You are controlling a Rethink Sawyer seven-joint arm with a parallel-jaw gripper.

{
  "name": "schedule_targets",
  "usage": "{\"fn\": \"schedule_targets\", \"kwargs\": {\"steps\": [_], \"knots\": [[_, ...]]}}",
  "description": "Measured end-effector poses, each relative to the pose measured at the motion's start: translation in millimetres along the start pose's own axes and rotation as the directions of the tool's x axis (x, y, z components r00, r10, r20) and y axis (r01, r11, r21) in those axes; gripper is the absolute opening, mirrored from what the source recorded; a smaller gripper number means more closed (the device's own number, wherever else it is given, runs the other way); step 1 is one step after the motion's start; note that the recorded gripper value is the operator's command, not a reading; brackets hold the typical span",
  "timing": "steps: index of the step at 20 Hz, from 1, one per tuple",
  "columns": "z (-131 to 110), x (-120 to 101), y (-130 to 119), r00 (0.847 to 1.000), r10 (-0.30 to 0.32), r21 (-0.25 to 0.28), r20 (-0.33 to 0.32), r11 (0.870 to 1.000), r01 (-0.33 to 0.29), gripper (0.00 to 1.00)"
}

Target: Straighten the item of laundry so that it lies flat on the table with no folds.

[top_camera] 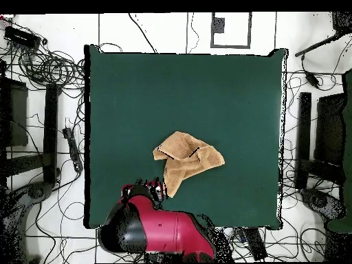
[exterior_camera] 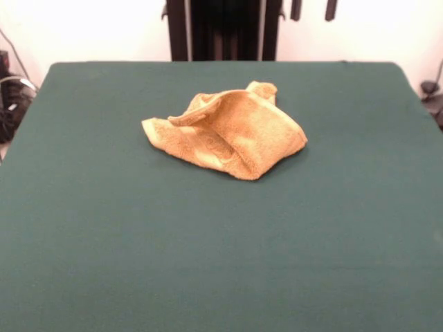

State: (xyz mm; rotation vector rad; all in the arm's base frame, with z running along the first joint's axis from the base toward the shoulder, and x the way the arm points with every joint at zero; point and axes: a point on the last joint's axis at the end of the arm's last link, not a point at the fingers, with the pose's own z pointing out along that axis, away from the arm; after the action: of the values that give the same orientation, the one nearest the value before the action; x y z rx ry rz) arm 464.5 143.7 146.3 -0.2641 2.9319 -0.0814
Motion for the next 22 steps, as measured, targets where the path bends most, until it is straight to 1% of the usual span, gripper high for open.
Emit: {"fn": "schedule_targets", "kwargs": {"steps": [7,13,16,22], "knots": [[21,14,0,0.999,0.002,0.005,-0.037,1.0,-0.001,1.0],[30,18,0,0.998,0.002,0.004,-0.058,1.0,-0.001,1.0],[31,12,-2,0.999,0.003,0.006,-0.053,1.0,-0.002,1.0],[28,-17,-12,1.0,0.008,0.016,-0.03,1.0,-0.008,1.0]]}}
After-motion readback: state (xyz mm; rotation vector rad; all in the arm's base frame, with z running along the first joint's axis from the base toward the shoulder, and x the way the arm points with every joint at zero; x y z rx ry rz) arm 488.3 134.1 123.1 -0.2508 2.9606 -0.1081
